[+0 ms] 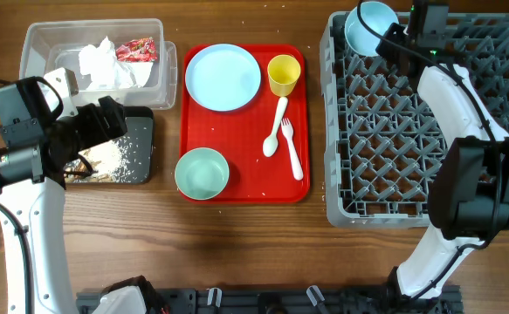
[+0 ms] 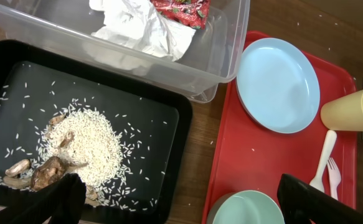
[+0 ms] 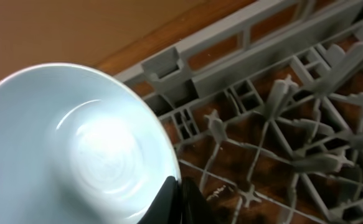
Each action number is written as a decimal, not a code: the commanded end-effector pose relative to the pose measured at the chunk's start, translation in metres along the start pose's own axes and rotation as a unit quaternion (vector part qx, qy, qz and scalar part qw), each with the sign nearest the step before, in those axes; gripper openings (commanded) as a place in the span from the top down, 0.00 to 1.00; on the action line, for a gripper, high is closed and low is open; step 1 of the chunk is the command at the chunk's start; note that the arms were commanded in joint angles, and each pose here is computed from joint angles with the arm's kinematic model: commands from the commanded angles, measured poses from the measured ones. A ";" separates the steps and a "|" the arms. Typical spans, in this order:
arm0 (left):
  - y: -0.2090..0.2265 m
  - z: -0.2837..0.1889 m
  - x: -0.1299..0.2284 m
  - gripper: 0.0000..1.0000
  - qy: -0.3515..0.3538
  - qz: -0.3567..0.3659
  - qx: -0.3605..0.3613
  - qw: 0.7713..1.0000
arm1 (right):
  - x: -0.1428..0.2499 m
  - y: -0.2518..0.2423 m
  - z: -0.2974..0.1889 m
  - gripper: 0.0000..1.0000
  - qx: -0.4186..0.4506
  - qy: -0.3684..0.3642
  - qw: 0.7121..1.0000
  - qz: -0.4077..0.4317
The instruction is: Sort waste into correct bins and load items into the dishwasher rack
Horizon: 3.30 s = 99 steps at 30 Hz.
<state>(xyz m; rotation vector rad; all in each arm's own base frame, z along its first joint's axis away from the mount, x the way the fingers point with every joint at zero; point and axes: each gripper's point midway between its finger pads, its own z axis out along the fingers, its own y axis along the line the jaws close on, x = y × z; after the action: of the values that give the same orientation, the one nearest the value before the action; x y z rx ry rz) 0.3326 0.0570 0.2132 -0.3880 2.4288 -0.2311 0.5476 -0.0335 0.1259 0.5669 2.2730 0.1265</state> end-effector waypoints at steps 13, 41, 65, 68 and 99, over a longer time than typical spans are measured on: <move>0.000 -0.003 -0.004 0.00 -0.006 0.009 0.003 1.000 | -0.098 -0.004 -0.130 0.96 0.058 -0.164 0.982 -0.067; 0.000 -0.003 -0.004 0.00 -0.006 0.009 0.003 1.000 | -0.066 0.014 -0.043 0.96 0.395 -0.140 0.781 -0.464; 0.000 -0.003 -0.004 0.00 -0.006 0.009 0.003 1.000 | -0.072 0.009 -0.043 0.96 0.430 -0.139 0.754 -0.476; 0.000 -0.003 -0.004 0.00 -0.007 0.009 0.003 1.000 | -0.061 0.013 -0.032 0.96 0.416 -0.124 0.751 -0.497; 0.000 -0.003 -0.004 0.00 -0.006 0.009 0.003 1.000 | 0.133 0.231 -0.194 0.02 -0.298 0.053 0.881 -0.364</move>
<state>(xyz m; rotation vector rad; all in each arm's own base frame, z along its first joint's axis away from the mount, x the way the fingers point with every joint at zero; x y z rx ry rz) 0.3325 0.0570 0.2132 -0.3882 2.4292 -0.2312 0.4853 0.1374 0.2294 -0.5518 2.1010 -0.5784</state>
